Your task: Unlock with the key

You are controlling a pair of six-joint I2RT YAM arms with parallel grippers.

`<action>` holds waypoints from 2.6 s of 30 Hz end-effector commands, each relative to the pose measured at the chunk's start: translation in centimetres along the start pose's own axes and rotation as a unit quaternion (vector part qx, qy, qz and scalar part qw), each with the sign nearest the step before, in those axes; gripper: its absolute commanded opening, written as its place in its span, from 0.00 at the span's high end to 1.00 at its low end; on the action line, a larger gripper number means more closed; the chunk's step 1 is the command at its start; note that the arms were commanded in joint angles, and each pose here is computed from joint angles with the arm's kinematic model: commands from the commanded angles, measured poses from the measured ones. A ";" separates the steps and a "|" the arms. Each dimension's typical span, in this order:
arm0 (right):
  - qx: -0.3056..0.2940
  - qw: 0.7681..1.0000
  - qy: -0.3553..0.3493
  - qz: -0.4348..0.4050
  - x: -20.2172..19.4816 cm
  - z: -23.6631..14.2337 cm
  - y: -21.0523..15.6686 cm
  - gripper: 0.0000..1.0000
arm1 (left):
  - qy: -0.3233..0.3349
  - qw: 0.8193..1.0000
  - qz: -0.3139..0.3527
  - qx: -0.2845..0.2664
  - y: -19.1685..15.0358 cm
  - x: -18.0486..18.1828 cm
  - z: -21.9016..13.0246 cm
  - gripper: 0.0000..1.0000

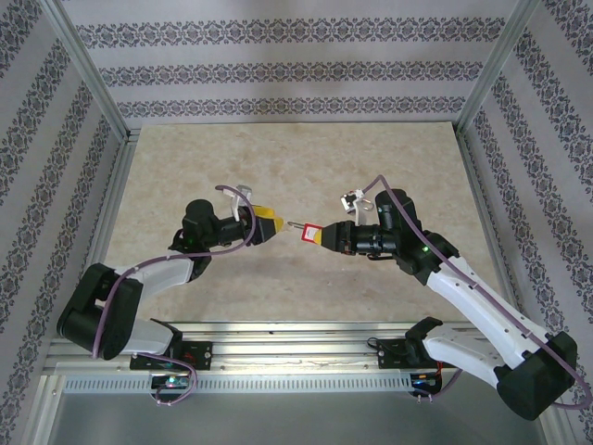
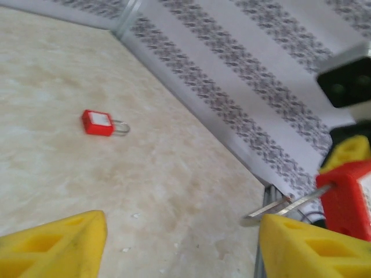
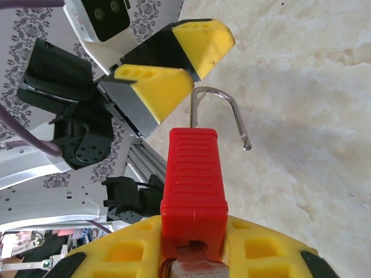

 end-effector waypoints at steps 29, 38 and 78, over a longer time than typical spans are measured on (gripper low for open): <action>-0.063 0.989 -0.060 -0.118 -3.0 4.7 1.1 1.00 | 0.060 0.897 -0.435 0.057 -0.5 -3.1 1.9 0.29; -0.046 0.992 -0.047 -0.112 -3.6 6.3 0.4 1.00 | 0.089 0.888 -0.450 0.021 -1.2 0.1 4.3 0.34; -0.170 0.962 -0.119 0.178 -14.5 12.9 0.9 1.00 | 0.231 0.900 -0.363 0.075 -4.2 14.7 7.1 0.47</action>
Point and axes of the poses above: each hand's point on the last joint's axis, 136 mm out from that joint toward the fingers, its own z axis out along the fingers, its own x axis along the line the jaws close on, y = z × x, the point moved 6 cm from there along -z, back along the fingers, and after that the axes turned 9 degrees about z, right-handed, at the moved point
